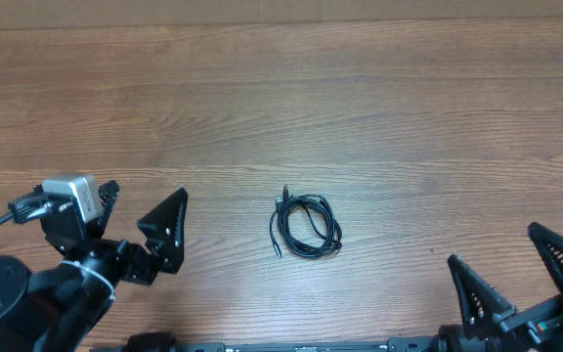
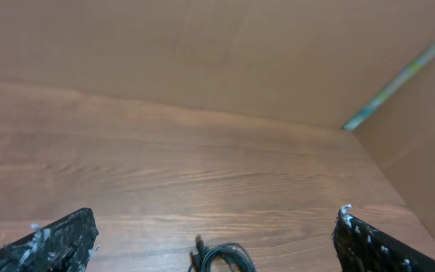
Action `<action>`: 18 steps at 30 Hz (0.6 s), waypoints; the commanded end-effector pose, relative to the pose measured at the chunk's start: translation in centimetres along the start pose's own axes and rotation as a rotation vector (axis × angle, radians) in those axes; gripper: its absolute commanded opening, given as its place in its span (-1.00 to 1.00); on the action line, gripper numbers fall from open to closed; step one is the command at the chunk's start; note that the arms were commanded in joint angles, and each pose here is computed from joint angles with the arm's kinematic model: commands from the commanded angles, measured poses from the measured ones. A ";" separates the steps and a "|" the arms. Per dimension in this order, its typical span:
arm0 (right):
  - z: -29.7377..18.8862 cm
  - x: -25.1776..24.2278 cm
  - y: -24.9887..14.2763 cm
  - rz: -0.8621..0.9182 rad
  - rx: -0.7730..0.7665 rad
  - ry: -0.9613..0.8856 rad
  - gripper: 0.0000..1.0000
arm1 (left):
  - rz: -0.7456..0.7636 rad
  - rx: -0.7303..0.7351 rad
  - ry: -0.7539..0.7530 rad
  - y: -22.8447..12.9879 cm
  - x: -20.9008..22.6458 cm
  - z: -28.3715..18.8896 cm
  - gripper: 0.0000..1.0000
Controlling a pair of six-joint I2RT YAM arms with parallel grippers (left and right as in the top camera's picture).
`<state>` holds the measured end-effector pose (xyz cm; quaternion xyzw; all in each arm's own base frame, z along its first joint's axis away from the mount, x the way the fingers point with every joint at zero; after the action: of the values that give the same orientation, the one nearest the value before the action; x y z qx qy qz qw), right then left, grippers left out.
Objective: Untangle cables
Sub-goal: 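Raise both arms and swing grippers inward above the black cable coil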
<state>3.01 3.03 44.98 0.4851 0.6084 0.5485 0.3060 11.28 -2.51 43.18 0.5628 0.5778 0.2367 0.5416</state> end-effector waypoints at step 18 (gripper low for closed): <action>8.1 -4.2 -3.1 0.075 0.186 -0.103 1.00 | -0.326 0.255 0.076 -0.5 3.5 7.8 0.99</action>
<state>8.75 2.27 40.92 0.5473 0.6129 0.4882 0.2939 17.79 -1.99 39.79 0.5358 0.6834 0.1350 0.4772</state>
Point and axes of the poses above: each gripper's point midway between its finger pads, its own z axis out along the fingers, its own x axis along the line the jaws close on, y = z × x, the point moved 9 cm from there along -z, back along the fingers, and after that the axes turned 2 degrees about z, right-handed, at the moved point
